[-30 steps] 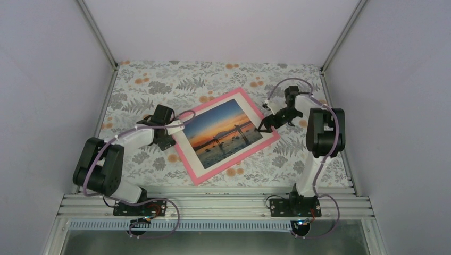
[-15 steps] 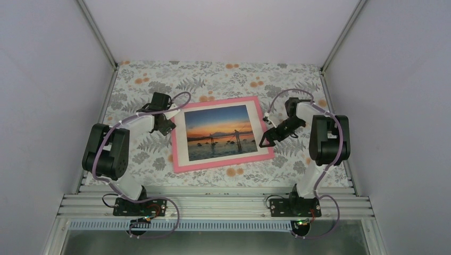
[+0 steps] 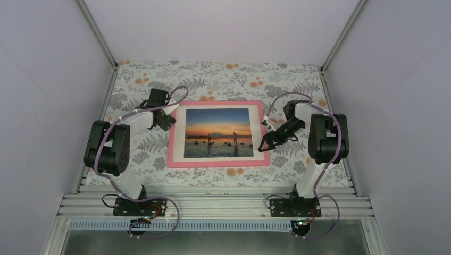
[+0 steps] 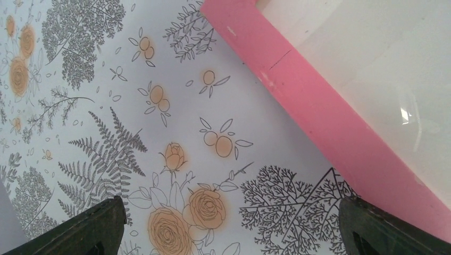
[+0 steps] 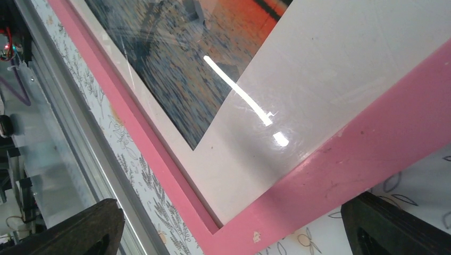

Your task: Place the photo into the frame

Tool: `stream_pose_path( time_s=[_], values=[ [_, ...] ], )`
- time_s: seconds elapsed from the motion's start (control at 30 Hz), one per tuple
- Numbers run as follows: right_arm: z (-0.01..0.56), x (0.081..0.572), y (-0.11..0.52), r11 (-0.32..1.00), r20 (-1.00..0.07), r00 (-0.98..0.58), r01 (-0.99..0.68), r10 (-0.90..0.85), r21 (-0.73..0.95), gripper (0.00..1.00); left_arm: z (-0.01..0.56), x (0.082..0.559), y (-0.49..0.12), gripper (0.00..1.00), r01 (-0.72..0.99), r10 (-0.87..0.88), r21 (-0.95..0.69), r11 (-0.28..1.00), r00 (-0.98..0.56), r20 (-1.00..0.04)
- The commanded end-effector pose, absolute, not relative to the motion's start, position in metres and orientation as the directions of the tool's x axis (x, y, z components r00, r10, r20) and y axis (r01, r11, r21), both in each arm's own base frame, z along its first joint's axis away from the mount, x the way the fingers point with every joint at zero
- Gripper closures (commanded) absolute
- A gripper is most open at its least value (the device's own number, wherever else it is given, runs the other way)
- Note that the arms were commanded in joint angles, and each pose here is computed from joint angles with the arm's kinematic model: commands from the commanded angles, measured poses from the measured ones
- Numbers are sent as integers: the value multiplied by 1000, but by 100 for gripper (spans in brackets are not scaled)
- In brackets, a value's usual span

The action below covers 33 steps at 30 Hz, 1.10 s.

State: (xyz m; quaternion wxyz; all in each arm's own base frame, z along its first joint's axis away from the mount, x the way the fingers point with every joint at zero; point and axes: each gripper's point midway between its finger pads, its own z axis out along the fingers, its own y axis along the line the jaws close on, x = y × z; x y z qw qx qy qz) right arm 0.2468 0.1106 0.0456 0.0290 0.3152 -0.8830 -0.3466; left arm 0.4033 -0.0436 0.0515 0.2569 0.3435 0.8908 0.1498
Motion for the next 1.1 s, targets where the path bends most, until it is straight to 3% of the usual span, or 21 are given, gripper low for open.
stream_pose_path(
  time_s=[0.0, 0.47, 0.67, 0.9, 1.07],
  values=[
    [51, 241, 138, 453, -237, -783, -546, -575, 705, 0, 49, 406, -77, 0, 596, 678, 330, 732, -591, -437],
    [49, 243, 140, 464, -235, -782, -551, -577, 694, 0, 52, 407, -74, 0, 594, 676, 328, 735, -597, -433],
    [52, 265, 119, 530, -247, -814, -540, -525, 654, 0, 81, 410, -71, 0, 569, 643, 313, 761, -594, -483],
    [93, 309, 94, 580, -364, -823, -566, -436, 585, 0, 144, 406, -75, 0, 551, 578, 255, 795, -559, -594],
    [153, 343, 68, 639, -495, -788, -599, -365, 482, 0, 209, 415, -69, 0, 489, 470, 197, 850, -534, -703]
  ],
)
